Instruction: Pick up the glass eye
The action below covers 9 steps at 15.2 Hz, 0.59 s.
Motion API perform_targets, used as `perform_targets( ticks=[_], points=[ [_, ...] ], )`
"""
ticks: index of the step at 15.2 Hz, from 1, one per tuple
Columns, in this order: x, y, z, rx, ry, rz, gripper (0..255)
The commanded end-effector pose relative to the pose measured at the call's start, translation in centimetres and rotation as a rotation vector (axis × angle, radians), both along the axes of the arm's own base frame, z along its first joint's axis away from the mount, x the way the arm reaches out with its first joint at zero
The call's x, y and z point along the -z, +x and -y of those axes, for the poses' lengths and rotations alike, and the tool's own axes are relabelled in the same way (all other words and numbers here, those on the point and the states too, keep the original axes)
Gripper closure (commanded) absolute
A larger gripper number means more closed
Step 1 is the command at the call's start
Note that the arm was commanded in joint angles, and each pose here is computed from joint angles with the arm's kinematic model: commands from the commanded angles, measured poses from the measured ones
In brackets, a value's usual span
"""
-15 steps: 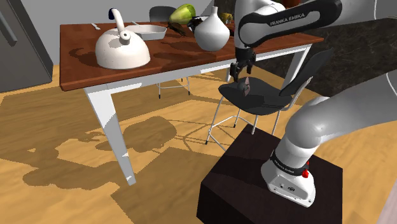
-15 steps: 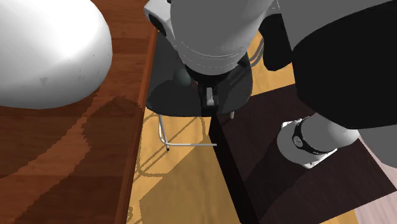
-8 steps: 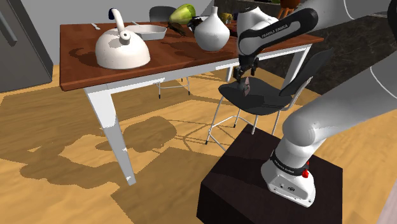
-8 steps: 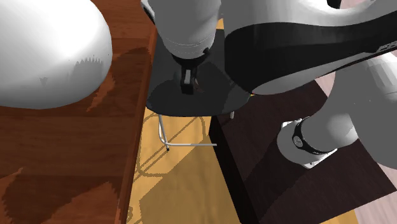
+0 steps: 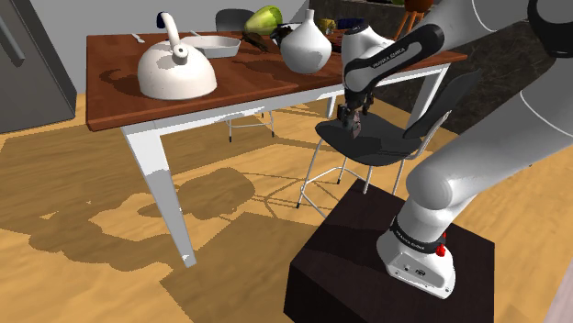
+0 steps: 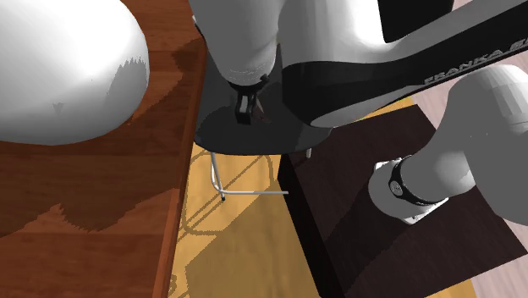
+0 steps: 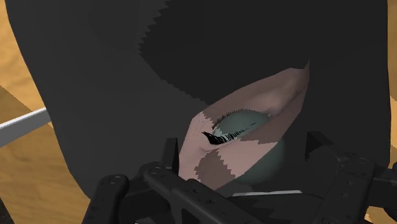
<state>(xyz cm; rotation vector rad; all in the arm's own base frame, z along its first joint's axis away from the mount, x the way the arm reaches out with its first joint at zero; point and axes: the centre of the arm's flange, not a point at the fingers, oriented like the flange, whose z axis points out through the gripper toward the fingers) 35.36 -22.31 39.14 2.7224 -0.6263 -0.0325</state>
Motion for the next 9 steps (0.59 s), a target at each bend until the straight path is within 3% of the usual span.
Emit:
perform_targets(
  ticks=[1,3,4,9],
  points=[
    [1.46,-0.14,0.04,0.000,0.000,0.001,0],
    [1.46,-0.14,0.04,0.000,0.000,0.001,0],
    [1.49,-0.10,0.00,0.000,0.000,0.001,255],
    [1.54,-0.08,-0.02,0.000,0.000,0.001,255]
  ],
)
